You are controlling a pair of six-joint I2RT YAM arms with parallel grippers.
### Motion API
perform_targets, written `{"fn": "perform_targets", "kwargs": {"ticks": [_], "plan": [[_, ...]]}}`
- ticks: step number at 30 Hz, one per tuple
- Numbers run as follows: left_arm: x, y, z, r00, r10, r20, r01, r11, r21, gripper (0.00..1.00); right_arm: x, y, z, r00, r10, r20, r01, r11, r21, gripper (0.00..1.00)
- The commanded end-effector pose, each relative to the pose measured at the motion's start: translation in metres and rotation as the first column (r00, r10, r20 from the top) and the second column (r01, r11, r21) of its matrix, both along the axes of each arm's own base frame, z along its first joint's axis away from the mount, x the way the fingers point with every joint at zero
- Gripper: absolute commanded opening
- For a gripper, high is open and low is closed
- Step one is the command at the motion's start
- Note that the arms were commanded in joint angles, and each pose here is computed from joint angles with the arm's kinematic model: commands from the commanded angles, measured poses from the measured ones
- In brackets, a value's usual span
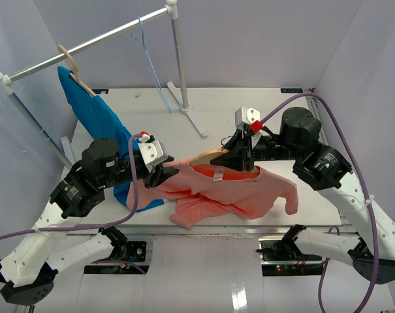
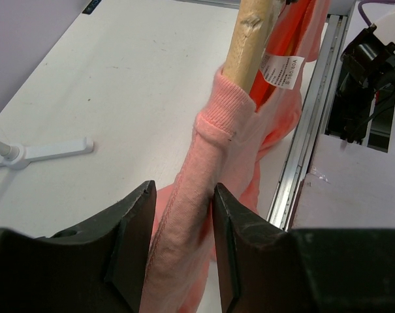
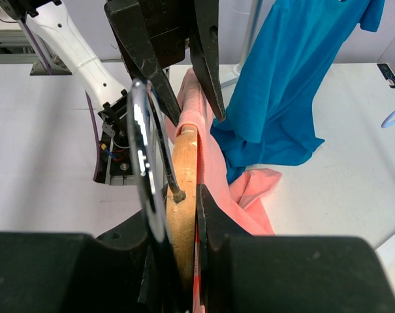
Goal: Place the t-shirt on the hanger
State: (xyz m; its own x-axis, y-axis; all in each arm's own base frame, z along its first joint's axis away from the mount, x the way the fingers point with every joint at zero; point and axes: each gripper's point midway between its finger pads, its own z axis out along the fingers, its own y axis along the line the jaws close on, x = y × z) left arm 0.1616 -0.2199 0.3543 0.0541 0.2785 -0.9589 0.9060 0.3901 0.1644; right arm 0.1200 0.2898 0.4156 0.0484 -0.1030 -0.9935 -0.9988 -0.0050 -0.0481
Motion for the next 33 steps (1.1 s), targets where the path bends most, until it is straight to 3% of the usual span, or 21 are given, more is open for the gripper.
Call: {"fn": "perform_targets", "kwargs": {"ticks": [1, 7, 15, 20, 24, 33], "plan": [[0.013, 0.013, -0.002, 0.995, 0.104, -0.011, -0.103, 0.994, 0.041, 0.49, -0.021, -0.014, 0.044, 0.995, 0.036, 0.096, -0.045, 0.994, 0.102, 0.08], [0.015, 0.014, -0.007, 0.993, 0.118, -0.029, -0.116, 0.991, 0.060, 0.47, -0.021, -0.018, 0.048, 0.994, 0.018, 0.106, -0.030, 0.994, 0.107, 0.08], [-0.006, 0.003, 0.022, 0.999, 0.007, -0.037, -0.008, 1.000, -0.029, 0.50, -0.015, -0.014, 0.035, 0.997, 0.013, 0.082, -0.019, 0.997, 0.080, 0.08], [-0.043, -0.013, 0.076, 0.978, -0.208, 0.017, 0.208, 0.965, -0.160, 0.52, -0.010, -0.004, 0.023, 0.998, 0.040, 0.053, -0.043, 0.998, 0.051, 0.08], [-0.055, -0.026, 0.101, 0.951, -0.307, 0.014, 0.303, 0.928, -0.216, 0.55, -0.008, 0.001, 0.016, 0.997, 0.060, 0.047, -0.062, 0.997, 0.035, 0.08], [-0.040, -0.059, 0.069, 0.907, -0.404, -0.119, 0.378, 0.906, -0.192, 0.55, -0.008, 0.009, 0.010, 0.995, 0.100, 0.027, -0.101, 0.994, 0.037, 0.08]]}}
